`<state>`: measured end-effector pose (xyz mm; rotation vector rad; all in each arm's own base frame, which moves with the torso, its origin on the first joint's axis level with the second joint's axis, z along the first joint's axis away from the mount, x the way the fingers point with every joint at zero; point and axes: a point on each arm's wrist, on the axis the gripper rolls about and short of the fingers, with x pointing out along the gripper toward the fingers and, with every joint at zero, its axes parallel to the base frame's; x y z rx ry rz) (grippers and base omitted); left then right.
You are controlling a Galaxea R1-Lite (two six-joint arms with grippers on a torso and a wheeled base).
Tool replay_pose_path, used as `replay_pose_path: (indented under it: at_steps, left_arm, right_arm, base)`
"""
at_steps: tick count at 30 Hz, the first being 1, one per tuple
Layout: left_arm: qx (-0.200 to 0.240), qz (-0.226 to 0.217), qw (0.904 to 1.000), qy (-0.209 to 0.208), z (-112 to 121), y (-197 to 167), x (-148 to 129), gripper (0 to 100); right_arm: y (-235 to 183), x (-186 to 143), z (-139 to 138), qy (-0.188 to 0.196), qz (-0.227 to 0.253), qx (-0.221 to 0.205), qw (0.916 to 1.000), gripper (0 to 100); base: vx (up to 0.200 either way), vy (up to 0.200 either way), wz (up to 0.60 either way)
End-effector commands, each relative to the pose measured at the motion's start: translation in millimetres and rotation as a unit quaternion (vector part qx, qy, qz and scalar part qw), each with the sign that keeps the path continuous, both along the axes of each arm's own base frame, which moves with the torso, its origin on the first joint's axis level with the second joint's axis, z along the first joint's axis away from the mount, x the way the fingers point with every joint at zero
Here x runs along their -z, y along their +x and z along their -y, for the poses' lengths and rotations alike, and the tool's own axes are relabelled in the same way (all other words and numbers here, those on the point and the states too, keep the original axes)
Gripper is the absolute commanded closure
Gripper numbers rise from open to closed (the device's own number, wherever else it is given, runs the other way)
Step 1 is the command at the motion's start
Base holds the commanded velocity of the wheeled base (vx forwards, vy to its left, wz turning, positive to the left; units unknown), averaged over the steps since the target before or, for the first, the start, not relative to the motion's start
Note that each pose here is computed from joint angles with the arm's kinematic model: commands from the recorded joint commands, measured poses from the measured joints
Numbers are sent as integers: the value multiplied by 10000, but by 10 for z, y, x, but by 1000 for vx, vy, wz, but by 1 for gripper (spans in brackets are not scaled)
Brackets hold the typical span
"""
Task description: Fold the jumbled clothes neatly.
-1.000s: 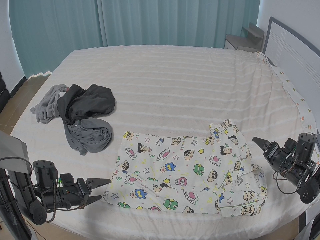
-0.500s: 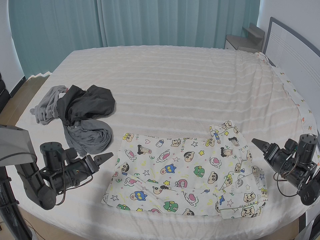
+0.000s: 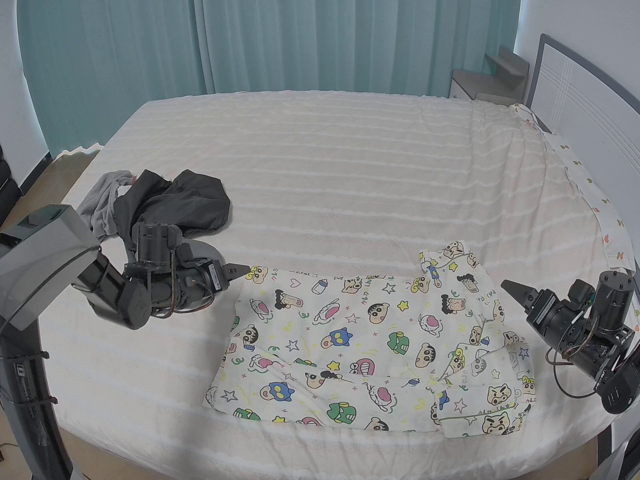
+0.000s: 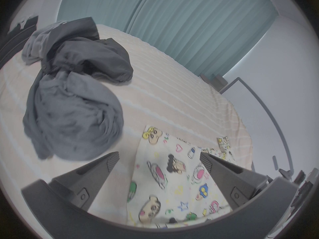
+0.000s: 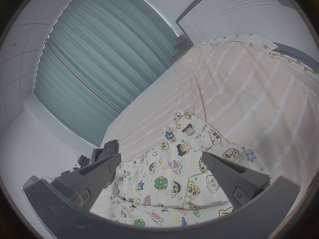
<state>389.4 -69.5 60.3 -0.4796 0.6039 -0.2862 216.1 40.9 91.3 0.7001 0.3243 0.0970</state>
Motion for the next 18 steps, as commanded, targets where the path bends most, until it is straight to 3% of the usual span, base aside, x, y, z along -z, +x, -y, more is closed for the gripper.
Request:
replay_pose_path:
  at_steps: [1,14,18]
  left_arm:
    - [98,-448,9954,847,210,790,487,0]
    - [218,-570,9946,837,407,943,782,0]
    - [57,-477,9961,745,501,1005,782,0]
  right_arm:
    - [-75,31,-106,-62,-83,-245,9996,0]
    - [-66,76,-127,-106,-183,-201,9996,0]
    - [-64,81,-131,-115,-189,-211,9995,0]
  base:
    - [0,0,0]
    - [0,0,0]
    - [0,0,0]
